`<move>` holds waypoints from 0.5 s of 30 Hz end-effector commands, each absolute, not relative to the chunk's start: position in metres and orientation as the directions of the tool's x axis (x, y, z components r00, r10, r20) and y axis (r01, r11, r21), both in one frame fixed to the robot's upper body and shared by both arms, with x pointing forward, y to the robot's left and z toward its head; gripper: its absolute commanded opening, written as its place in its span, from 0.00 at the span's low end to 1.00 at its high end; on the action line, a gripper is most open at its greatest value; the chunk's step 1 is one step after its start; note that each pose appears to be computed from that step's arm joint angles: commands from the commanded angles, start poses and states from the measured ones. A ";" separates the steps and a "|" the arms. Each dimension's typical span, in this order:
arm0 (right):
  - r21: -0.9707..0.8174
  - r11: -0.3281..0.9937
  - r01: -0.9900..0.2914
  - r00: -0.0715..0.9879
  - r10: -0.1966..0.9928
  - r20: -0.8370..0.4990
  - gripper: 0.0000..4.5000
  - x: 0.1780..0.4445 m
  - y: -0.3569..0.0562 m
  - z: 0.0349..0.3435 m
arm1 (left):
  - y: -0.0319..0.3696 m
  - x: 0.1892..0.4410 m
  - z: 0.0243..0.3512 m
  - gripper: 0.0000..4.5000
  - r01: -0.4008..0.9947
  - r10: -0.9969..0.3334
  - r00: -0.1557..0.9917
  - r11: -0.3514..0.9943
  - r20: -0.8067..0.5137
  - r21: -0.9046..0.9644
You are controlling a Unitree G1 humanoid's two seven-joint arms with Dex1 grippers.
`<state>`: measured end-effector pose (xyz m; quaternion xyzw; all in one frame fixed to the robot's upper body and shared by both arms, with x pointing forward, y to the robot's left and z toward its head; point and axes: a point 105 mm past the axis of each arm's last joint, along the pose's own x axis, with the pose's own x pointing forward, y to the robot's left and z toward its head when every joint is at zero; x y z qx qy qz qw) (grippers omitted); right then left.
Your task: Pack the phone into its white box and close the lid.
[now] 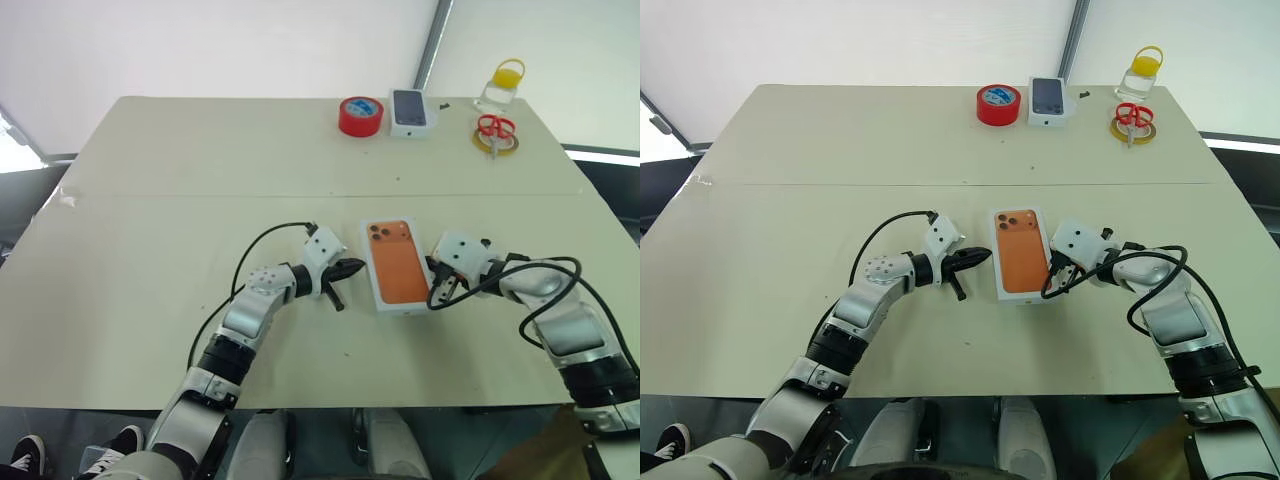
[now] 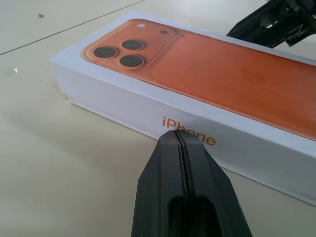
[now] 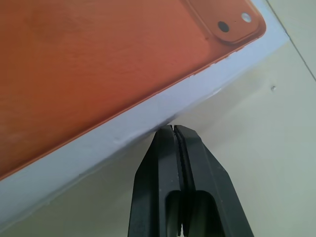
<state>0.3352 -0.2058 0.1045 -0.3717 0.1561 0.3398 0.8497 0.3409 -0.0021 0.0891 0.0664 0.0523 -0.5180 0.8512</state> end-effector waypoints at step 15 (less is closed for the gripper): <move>-0.430 0.639 -0.638 0.768 0.570 -0.292 0.01 0.342 -0.202 0.157 | -0.010 0.345 0.164 0.00 0.892 -0.893 0.442 0.448 0.089 0.057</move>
